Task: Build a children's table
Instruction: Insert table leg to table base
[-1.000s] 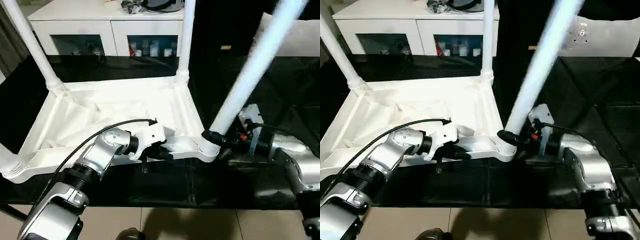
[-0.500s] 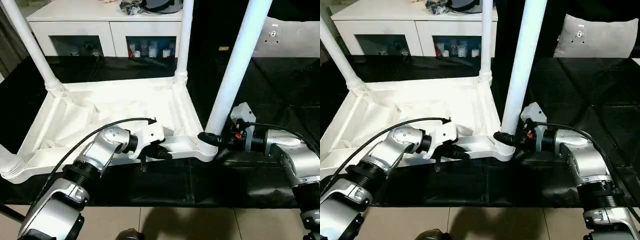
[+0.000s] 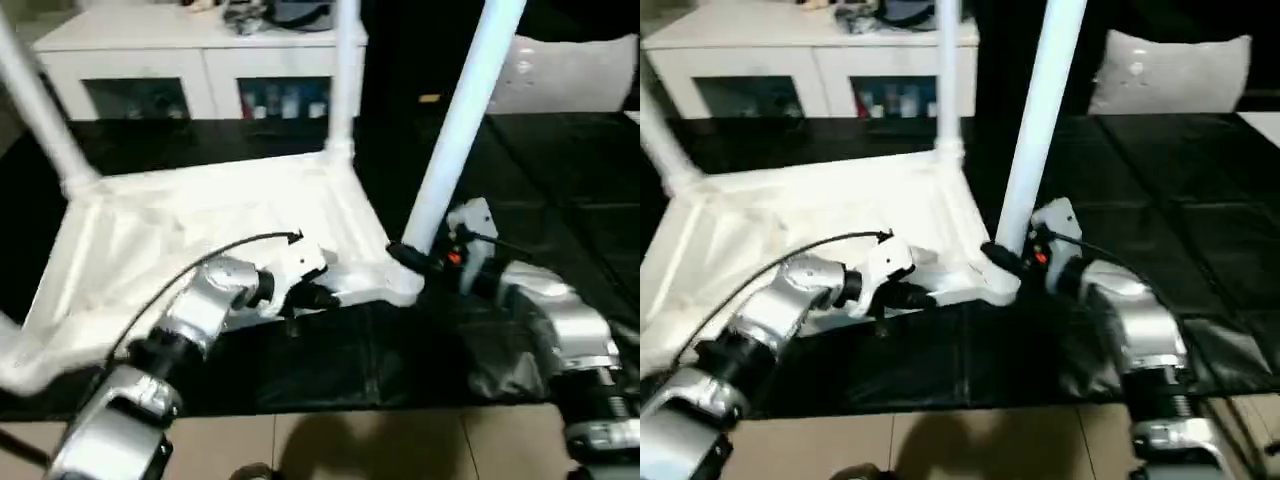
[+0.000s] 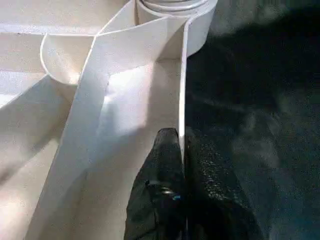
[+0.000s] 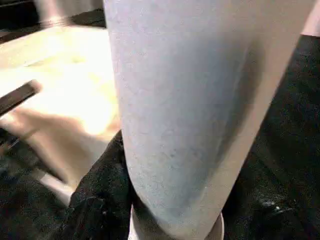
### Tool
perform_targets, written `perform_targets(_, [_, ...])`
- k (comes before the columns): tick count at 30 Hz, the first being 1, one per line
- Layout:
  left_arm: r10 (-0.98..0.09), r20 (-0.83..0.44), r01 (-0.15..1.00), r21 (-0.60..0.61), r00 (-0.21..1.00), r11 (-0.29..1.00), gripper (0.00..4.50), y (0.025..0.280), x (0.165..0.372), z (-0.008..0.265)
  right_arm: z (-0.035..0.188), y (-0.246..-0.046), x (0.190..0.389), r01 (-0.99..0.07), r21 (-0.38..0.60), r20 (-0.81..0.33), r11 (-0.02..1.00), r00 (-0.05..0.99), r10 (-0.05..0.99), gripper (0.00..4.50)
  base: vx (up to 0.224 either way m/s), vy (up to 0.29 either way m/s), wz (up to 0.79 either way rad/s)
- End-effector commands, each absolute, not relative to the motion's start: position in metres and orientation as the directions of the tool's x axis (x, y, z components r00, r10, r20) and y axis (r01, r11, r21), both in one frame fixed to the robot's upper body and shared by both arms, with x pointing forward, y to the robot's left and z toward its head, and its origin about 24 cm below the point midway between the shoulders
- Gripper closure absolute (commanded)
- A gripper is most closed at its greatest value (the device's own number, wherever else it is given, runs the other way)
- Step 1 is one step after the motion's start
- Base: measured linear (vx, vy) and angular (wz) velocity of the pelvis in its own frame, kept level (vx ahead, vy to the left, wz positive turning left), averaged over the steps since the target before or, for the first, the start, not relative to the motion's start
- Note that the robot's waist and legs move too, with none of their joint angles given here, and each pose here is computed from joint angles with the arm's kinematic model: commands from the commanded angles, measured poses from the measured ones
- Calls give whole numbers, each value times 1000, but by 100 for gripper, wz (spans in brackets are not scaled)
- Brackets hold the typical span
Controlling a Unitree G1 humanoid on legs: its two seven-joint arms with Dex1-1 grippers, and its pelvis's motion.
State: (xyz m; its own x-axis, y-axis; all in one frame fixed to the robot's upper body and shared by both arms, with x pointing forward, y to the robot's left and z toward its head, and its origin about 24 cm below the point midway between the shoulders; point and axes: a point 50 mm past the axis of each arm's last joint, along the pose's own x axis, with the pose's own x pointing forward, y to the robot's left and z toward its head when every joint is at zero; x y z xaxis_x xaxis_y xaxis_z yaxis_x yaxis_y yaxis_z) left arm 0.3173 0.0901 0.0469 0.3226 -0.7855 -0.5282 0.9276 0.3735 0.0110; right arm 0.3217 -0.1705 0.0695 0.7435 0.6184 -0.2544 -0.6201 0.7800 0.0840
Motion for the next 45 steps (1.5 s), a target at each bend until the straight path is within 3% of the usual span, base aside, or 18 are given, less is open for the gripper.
perform_targets(1, [-758, -449, 859, 45, 473, 509, 450, 84, 327, 67, 36, -172, 317, -489, 149, -423, 859, 754, 503, 261, 0, 0, 0])
perform_targets(5, [-761, -405, 844, 52, 506, 534, 450, 56, 325, 79, 35, -164, 333, -356, 157, -452, 921, 803, 387, 261, 0, 0, 0])
perform_targets(8, [-759, -425, 858, 91, 493, 506, 450, 45, 320, 78, 32, -160, 337, -335, 149, -484, 930, 796, 365, 262, 0, 0, 0])
perform_targets(16, [-715, -464, 840, 137, 523, 525, 450, 51, 318, 76, 32, -155, 341, -348, 107, -509, 931, 785, 352, 262, 0, 0, 0])
perform_targets(18, [-707, -469, 835, 145, 530, 530, 450, 54, 318, 75, 33, -154, 342, -364, 103, -502, 926, 784, 364, 262, 0, 0, 0])
perform_targets(25, [-715, -459, 842, 178, 528, 508, 450, 62, 319, 77, 32, -147, 330, -562, 85, -490, 823, 695, 526, 262, 0, 0, 0])
perform_targets(36, [-727, -467, 859, 185, 504, 477, 450, 73, 318, 77, 31, -157, 325, -609, 97, -491, 787, 659, 570, 262, 0, 0, 0])
perform_targets(38, [-745, -458, 871, 175, 485, 460, 450, 72, 316, 78, 33, -158, 325, -595, 154, -465, 789, 661, 589, 262, 0, 0, 0])
perform_targets(45, [-816, -472, 942, 188, 334, 277, 450, 79, 311, 81, 39, -176, 319, -710, 147, -467, 689, 564, 681, 262, 0, 0, 0])
